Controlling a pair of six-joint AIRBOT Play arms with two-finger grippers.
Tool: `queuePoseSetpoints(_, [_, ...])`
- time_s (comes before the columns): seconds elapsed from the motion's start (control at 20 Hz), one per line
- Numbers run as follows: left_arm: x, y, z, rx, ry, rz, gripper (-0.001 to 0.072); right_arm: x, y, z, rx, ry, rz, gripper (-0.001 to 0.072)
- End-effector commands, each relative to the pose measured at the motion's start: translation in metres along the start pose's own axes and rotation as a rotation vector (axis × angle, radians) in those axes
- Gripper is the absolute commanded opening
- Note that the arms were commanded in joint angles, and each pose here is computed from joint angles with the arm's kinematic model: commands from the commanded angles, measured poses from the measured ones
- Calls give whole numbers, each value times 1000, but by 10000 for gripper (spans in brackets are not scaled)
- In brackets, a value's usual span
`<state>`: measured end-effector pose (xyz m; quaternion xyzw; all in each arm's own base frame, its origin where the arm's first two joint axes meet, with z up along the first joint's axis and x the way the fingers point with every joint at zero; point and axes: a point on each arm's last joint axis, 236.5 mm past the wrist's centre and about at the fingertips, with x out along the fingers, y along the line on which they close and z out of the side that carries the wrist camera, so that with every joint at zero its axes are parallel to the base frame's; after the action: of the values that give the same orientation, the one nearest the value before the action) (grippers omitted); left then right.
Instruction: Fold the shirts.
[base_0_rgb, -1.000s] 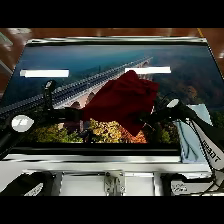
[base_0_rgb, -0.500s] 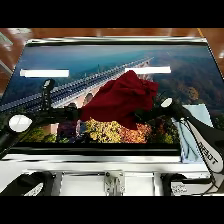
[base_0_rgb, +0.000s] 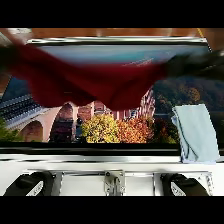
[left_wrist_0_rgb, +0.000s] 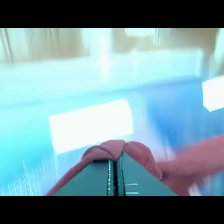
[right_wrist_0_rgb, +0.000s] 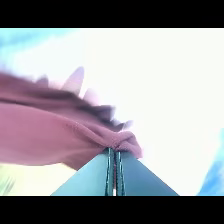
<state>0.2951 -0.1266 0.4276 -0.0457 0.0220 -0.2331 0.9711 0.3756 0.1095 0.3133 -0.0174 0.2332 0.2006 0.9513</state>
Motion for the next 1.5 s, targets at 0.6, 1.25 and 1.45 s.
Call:
queuePoseSetpoints(0.6, [-149,0,65,143,-83,187,36,-182,-31,-21,70,46,-350,65])
queuePoseSetpoints(1.25, [63,106,-213,-170,309,322,36,122,-138,-170,240,405,-484,66])
queuePoseSetpoints(1.45, [123,123,-259,-346,296,334,36,179,-139,-134,373,149,-419,66])
